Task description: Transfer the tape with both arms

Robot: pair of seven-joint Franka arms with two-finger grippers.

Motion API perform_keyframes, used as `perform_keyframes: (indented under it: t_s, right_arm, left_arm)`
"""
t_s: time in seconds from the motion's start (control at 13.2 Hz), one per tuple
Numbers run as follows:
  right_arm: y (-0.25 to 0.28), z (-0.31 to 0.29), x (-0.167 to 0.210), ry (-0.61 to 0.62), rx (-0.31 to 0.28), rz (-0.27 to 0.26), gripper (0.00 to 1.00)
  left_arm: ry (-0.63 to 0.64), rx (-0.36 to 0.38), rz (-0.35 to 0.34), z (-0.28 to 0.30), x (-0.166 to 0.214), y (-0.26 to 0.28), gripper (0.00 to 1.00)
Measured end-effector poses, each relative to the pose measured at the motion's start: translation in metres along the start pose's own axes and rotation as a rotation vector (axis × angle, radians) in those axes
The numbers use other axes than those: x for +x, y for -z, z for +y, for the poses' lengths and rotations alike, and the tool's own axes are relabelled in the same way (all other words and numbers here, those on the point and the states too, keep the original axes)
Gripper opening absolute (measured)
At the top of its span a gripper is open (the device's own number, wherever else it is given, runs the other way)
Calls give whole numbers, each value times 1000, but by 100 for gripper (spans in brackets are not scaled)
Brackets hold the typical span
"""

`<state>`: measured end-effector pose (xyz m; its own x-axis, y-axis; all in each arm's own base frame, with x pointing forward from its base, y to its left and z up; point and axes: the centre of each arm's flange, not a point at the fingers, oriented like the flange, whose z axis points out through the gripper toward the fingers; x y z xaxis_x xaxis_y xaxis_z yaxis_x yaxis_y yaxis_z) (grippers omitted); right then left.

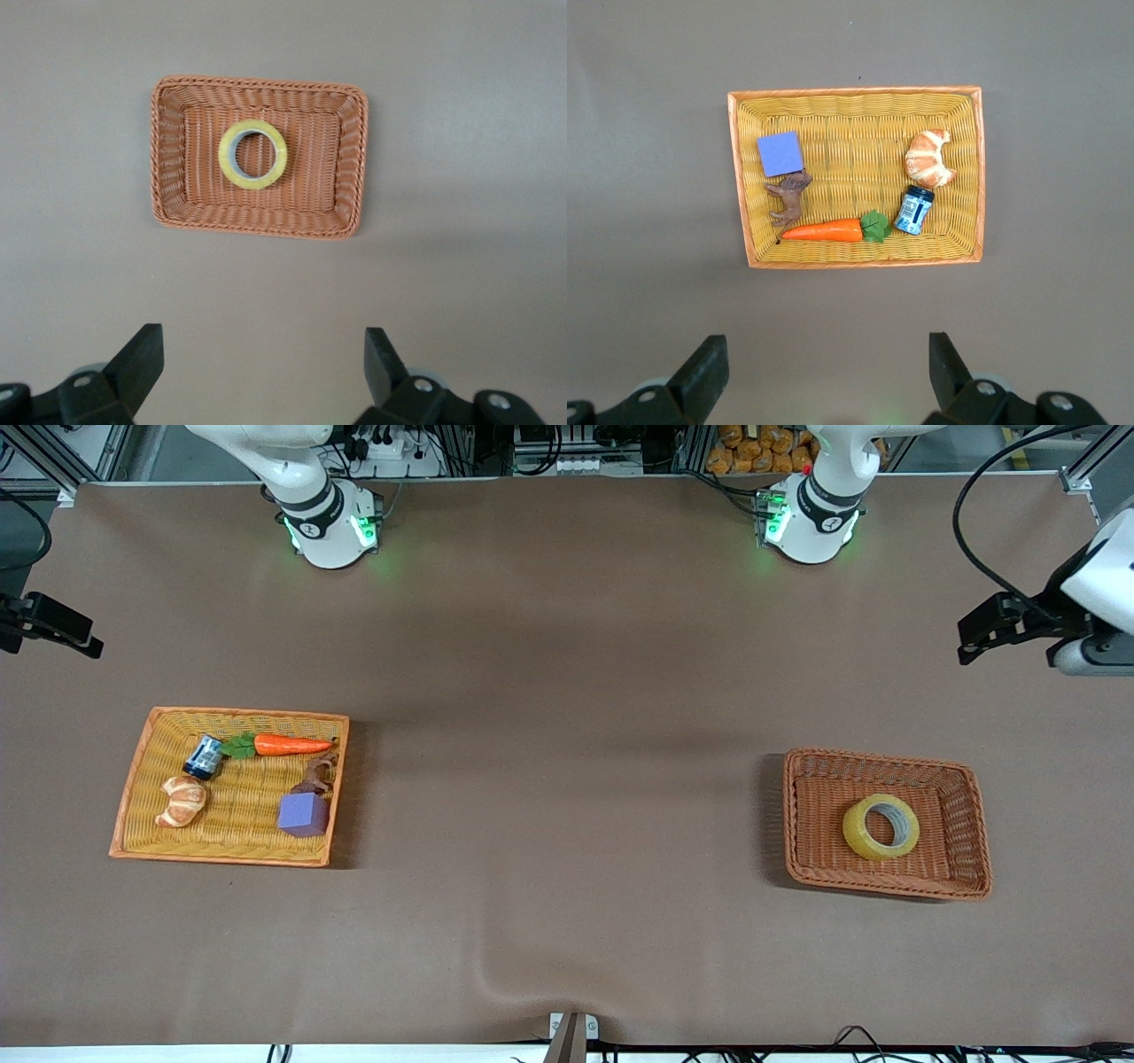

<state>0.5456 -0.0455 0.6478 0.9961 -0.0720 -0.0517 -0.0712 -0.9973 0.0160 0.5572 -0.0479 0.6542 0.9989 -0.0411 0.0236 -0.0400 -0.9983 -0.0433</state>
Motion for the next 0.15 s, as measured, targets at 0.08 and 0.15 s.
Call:
perform_keyframes:
  t_s: [0.08,0.15]
  right_arm:
    - [0,0,0,0,0,0,100]
    - [0,0,0,0,0,0,100]
  left_arm:
    - [3,1,7,-2,0,1,100]
    - [4,4,10,-2,1,2,100]
